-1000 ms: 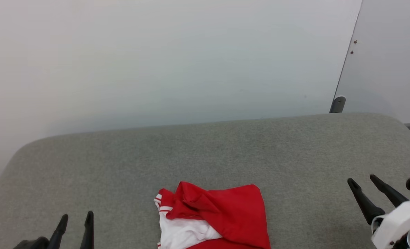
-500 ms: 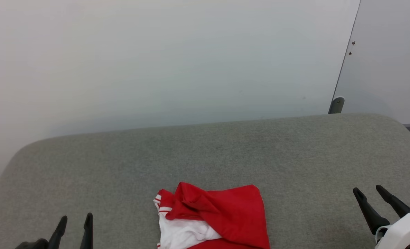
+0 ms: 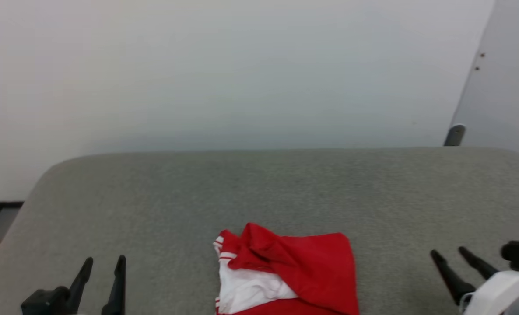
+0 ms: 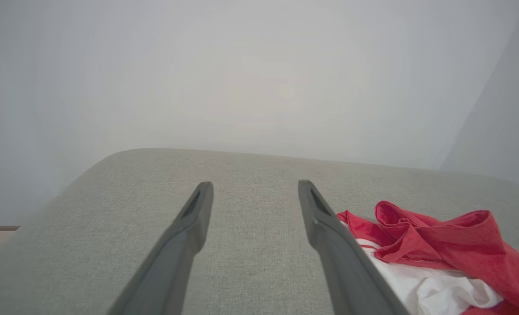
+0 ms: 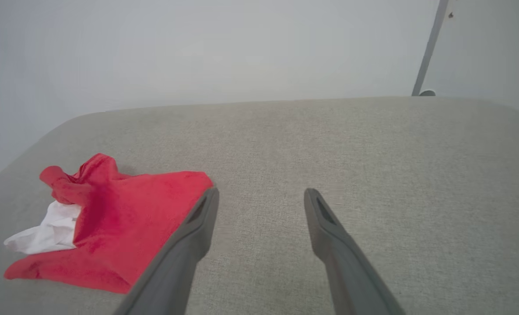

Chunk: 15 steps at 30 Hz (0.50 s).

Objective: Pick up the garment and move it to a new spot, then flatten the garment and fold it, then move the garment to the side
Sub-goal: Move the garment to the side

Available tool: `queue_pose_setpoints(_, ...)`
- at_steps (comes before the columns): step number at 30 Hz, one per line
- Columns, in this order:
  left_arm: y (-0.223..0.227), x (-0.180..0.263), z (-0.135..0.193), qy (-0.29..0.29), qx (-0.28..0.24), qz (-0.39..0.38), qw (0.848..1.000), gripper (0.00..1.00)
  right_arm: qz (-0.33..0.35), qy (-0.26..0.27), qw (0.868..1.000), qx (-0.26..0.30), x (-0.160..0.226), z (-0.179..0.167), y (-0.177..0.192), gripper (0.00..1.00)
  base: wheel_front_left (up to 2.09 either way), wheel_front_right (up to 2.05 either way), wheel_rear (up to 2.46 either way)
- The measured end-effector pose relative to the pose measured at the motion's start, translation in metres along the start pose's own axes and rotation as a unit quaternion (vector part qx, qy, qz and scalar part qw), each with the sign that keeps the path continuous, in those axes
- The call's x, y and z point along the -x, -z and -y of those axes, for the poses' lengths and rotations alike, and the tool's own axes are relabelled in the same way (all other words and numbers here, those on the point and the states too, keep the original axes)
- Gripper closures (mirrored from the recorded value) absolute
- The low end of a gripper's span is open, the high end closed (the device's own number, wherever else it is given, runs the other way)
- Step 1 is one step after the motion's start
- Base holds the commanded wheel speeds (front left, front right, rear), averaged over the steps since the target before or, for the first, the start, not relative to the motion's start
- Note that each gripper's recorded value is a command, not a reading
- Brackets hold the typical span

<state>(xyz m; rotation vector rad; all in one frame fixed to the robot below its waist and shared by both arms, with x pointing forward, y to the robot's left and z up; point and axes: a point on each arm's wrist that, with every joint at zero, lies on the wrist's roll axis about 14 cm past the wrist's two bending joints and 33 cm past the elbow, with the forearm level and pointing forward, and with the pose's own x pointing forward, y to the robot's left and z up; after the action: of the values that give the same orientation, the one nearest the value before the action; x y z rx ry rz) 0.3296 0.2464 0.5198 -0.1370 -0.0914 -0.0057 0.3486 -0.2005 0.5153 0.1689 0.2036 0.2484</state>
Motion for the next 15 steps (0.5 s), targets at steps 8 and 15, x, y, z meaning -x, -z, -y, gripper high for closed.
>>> queue_pose_setpoints(8,-0.003,0.013,-0.009,-0.028,-0.001,0.0,1.0,0.0,-0.077,-0.066,0.995,-0.008,-0.037,-0.046,0.023,0.0,0.0,0.0,0.0)
queue_pose_setpoints(15,0.001,0.03,-0.024,-0.063,0.007,-0.007,0.998,0.0,-0.153,-0.1,0.983,-0.001,-0.062,-0.071,0.051,0.0,0.0,0.0,0.0)
